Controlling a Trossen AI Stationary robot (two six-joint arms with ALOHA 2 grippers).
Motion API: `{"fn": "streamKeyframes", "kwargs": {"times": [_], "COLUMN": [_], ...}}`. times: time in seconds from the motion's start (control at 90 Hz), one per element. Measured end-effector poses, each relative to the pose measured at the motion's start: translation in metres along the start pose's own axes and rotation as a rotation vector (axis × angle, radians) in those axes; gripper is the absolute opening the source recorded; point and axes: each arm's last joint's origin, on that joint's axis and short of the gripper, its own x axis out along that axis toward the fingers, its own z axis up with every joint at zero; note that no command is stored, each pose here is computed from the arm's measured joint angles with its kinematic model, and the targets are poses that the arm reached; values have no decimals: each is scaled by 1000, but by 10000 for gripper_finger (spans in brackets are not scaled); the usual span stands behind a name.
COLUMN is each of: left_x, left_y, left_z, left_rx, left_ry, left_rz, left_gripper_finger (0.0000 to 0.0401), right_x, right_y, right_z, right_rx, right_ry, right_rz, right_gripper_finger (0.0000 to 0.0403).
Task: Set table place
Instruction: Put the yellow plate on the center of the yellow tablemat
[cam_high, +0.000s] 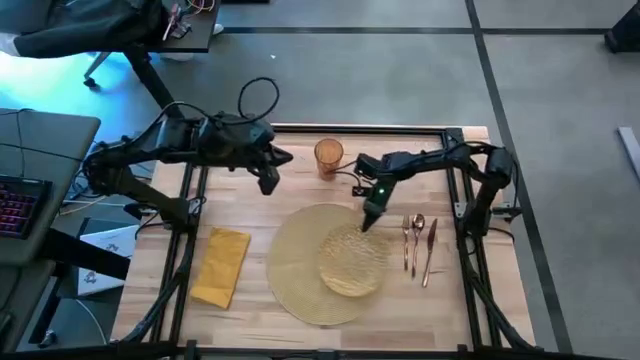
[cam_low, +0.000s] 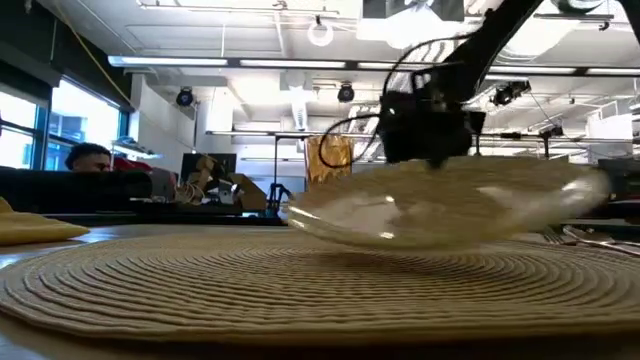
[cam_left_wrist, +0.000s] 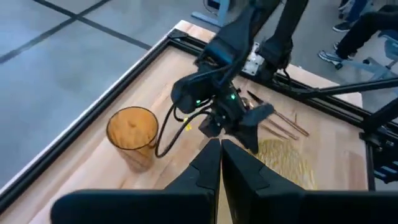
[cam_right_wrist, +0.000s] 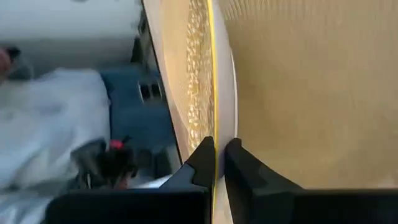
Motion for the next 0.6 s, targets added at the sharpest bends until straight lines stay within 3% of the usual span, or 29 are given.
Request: {"fn": "streamKeyframes", "kwargs": {"times": [0.233, 0.6], "left_x": [-3, -2], "left_y": [1, 1], "left_z": [-1, -2], "left_rx": [17, 19], "left_ry": [11, 18], "left_rz": [4, 3], "left_gripper_finger": [0, 0], "right_x": [18, 35], "right_y": [13, 11], "right_z": [14, 16], "right_rx": [-23, 15], "right_ry": [-120, -160], "right_rz": [-70, -150], "right_gripper_finger": [0, 1]}}
